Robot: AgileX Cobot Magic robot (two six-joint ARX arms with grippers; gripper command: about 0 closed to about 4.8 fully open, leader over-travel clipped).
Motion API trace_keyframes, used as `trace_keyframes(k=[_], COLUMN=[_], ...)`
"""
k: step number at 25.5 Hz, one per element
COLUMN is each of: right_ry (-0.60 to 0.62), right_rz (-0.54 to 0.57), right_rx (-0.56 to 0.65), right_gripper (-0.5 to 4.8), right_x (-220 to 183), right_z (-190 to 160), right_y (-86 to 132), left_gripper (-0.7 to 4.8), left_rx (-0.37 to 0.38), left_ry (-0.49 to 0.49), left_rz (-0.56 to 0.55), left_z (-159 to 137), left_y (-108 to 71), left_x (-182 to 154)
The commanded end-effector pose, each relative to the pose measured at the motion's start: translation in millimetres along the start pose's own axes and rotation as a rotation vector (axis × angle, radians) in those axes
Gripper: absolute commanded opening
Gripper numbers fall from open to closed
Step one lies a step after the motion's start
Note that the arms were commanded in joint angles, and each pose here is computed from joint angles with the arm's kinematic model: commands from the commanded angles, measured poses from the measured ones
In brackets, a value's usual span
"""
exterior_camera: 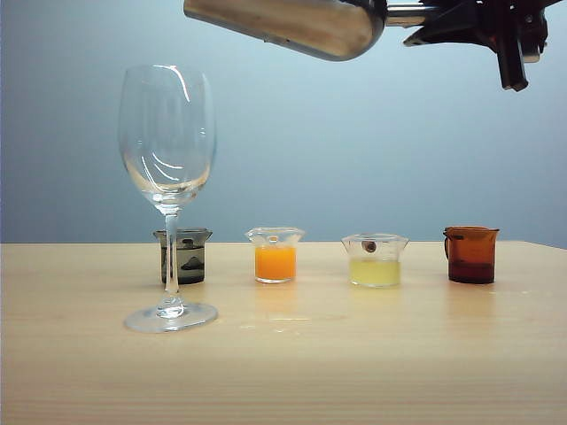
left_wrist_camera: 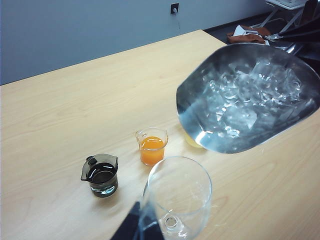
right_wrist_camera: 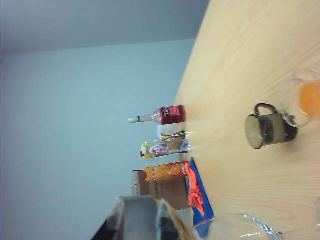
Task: Pick up the ice scoop on the desk filled with ice cubes, pour the ice into the goblet, and finally put the scoop back on the table.
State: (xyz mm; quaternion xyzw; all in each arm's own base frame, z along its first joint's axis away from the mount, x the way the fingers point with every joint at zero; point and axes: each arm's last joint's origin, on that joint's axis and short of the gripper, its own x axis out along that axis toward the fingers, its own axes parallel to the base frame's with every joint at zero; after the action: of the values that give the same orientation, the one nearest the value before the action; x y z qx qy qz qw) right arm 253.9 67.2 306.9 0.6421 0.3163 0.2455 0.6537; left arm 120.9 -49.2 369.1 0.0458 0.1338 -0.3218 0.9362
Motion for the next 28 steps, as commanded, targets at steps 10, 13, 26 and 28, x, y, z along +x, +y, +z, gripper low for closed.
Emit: trace_keyframes(k=[10, 13, 26, 28], right_ry=[0.013, 0.015, 0.007, 0.006], right_rz=[0.020, 0.017, -0.020, -0.013], right_rx=[-0.026, -0.025, -0.088, -0.093], right_gripper=[-0.05, -0.05, -0.05, -0.05], right_x=[3, 4, 4, 4], right_z=[-8, -9, -11, -11], right_y=[7, 7, 25, 30], left_gripper=[-0.05, -0.05, -0.05, -0.05], left_rx=[0.013, 0.017, 0.017, 0.017], left_ry=[-0.024, -0.038, -0.037, -0.037], left_rz=[-0.004, -0.003, -0.002, -0.002], left_z=[3, 5, 5, 5], left_y=[-0.2, -0.1, -0.1, -0.1], left_x=[-1, -1, -1, -1])
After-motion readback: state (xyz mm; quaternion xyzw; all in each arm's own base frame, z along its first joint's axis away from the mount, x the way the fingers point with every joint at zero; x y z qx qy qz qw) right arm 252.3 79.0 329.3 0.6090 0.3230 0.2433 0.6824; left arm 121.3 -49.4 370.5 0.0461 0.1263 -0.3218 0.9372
